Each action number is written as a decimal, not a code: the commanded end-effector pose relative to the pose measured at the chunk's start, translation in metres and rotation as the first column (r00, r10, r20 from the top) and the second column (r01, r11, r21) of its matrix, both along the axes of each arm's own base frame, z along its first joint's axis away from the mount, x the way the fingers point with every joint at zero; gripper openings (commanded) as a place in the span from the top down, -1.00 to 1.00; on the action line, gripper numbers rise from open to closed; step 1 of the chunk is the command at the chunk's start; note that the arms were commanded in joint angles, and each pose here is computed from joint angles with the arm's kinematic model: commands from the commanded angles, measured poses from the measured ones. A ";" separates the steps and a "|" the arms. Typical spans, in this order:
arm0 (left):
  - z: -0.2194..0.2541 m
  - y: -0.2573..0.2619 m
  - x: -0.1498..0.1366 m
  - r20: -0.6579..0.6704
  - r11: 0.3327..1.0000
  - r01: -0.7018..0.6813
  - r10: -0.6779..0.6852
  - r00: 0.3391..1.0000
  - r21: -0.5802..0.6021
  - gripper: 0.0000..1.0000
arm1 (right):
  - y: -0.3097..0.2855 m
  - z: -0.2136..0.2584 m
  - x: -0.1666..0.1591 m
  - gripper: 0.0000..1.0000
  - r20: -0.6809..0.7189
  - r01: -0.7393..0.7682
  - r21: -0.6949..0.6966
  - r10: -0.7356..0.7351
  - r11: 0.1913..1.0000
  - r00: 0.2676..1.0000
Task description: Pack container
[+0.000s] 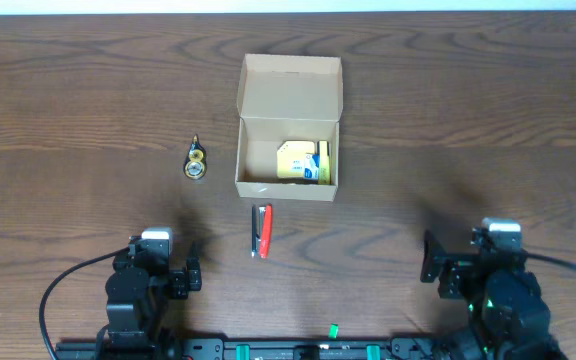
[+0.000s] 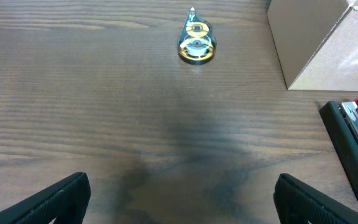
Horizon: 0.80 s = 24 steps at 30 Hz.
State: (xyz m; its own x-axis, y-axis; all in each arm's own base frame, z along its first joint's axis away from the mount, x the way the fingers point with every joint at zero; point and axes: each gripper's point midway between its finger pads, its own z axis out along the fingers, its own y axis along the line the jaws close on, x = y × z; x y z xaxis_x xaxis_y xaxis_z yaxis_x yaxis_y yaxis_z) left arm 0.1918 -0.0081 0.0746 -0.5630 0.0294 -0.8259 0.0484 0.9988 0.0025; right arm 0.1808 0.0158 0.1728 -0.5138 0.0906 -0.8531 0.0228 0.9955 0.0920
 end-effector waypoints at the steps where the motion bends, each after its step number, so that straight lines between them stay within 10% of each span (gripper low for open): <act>1: -0.003 -0.001 -0.001 -0.008 1.000 0.011 -0.011 1.000 0.008 -0.91 | 0.003 -0.009 -0.003 -0.98 0.015 -0.053 -0.015 0.053 0.999 0.998; 24: -0.003 -0.001 -0.001 -0.008 1.000 0.011 -0.011 1.000 0.008 -0.91 | -0.018 -0.086 0.008 -0.99 -0.045 0.068 -0.004 -0.068 0.998 0.997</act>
